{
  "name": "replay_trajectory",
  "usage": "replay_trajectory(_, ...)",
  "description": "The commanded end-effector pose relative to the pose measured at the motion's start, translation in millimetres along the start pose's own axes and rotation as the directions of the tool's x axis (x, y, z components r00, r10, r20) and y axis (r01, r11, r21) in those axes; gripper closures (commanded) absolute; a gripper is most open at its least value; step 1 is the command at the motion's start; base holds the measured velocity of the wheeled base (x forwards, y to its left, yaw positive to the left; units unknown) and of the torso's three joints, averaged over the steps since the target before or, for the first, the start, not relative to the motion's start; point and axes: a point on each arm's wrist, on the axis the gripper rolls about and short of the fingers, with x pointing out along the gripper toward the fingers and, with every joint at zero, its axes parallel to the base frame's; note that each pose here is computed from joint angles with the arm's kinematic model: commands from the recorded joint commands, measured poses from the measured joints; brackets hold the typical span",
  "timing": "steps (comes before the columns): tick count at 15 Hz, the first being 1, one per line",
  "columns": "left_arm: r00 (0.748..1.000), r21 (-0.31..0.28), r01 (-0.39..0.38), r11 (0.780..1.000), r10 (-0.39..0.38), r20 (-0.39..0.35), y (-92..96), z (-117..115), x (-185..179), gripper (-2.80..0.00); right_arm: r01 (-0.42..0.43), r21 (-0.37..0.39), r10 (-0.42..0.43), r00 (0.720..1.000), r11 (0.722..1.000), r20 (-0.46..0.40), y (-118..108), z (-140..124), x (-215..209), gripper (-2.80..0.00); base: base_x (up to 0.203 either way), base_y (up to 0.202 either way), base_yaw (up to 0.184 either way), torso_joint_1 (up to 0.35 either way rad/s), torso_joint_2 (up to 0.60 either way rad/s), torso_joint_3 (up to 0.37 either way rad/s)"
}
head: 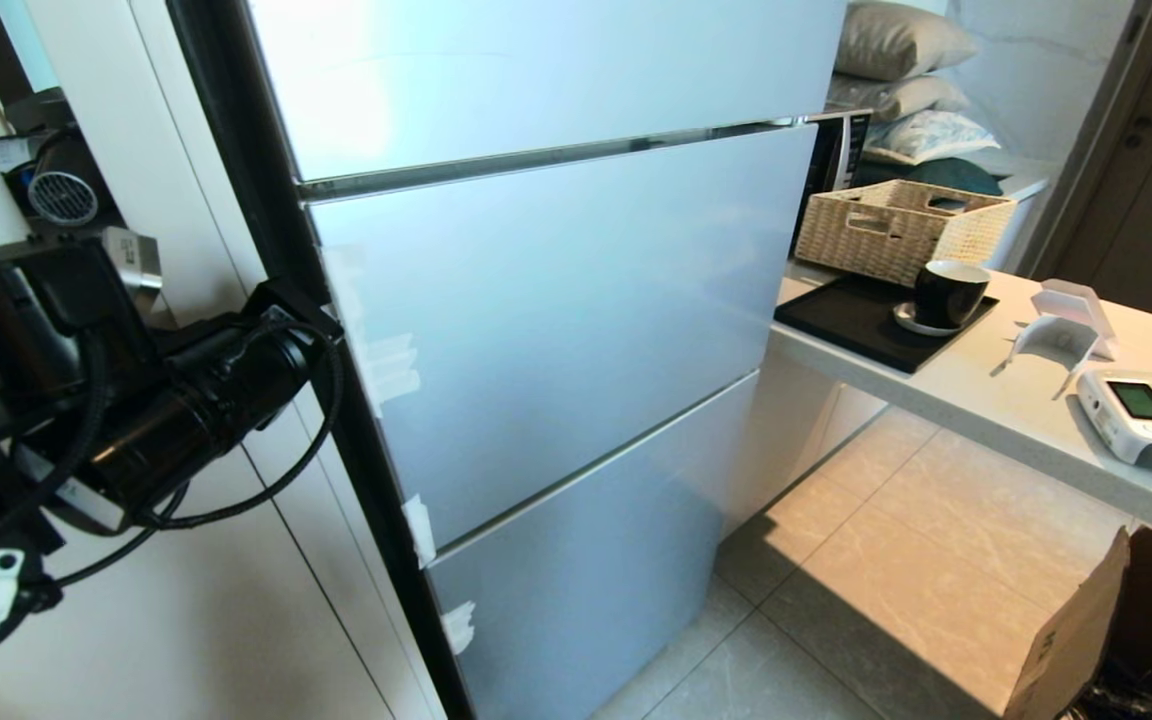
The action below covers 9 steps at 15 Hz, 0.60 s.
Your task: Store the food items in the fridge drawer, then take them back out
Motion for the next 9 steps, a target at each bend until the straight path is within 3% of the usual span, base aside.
replay_trajectory(1, 0.999, -0.008, 0.031, 0.999, -0.031, -0.013, -6.1, -2, -5, 0.0, -0.001, -0.001, 0.001, 1.0, 1.0, -0.001, 0, 0, 0, 0.0, 0.0, 0.0, 0.0, 0.0, 0.0, 0.0)
replay_trajectory(9, 0.994, -0.012, 0.091, 0.996, -0.092, -0.061, -16.3, -10, -34, 0.0, -0.001, -0.001, 0.001, 1.0, 1.0, -0.001, 0, 0, 0, 0.0, 0.0, 0.0, 0.0, 0.0, 0.0, 0.0)
